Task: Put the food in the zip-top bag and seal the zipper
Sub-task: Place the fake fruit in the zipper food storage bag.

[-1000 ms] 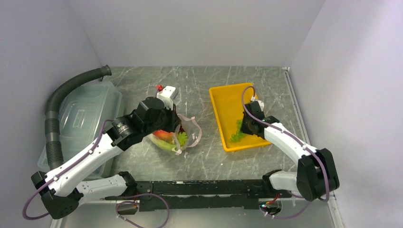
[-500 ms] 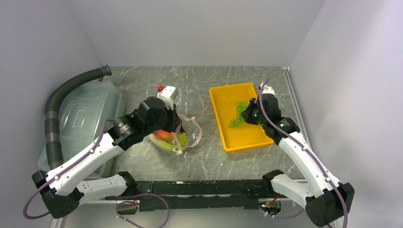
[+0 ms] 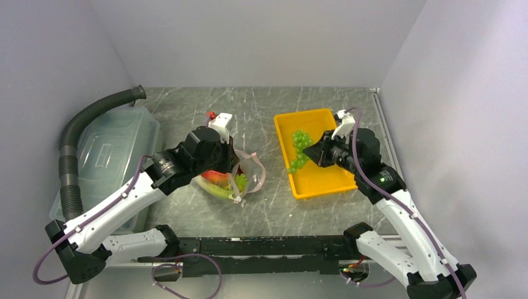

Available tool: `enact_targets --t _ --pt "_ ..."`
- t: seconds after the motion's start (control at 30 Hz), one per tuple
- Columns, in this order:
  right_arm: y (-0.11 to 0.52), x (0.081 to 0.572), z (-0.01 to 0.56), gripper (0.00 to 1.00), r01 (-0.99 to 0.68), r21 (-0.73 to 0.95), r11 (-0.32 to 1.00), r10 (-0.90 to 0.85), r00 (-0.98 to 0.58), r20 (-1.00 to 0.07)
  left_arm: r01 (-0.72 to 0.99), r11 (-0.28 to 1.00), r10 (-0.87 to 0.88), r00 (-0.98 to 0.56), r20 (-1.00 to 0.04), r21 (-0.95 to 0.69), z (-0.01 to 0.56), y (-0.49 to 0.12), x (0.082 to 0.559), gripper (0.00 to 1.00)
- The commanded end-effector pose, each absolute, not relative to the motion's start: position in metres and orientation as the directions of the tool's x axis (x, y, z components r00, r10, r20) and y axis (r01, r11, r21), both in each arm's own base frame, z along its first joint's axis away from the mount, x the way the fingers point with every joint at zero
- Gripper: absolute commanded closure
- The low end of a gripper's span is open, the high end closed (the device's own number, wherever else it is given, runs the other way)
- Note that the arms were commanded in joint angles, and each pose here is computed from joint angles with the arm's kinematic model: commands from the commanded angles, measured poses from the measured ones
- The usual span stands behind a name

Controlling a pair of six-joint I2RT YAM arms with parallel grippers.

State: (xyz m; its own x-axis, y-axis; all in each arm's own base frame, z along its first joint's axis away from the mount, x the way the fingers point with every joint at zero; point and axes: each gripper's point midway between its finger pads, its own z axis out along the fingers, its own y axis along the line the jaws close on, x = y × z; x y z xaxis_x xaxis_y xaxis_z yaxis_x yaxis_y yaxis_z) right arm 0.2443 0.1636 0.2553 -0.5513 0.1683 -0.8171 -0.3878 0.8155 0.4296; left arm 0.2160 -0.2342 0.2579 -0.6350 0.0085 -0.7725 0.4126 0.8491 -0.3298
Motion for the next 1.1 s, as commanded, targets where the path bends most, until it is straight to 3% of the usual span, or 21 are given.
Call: enact_targets --t 0.0,0.37,0.73,1.07 --pt "0.194 0.222 0.316 1.00 -0.632 0.403 0.662 0.158 -0.408 -0.899 0.418 0.835 -0.042 -0.600 -0.799 -0.358 0.282 -0.239 0.223 1.00" --pt "0.241 0.166 0.333 1.00 -0.867 0.278 0.412 0.002 -0.304 -0.953 0.455 0.814 -0.015 -0.606 -0.795 -0.362 0.290 -0.242 0.216 1.00" --pt "0.266 0.118 0.327 1.00 -0.951 0.272 0.148 -0.164 -0.295 -0.941 0.523 0.780 0.054 -0.601 -0.798 -0.342 0.303 -0.239 0.200 1.00" --pt "0.305 0.108 0.297 1.00 -0.945 0.306 0.115 -0.300 -0.327 -0.896 0.547 0.759 0.072 -0.608 -0.791 -0.352 0.305 -0.243 0.196 1.00"
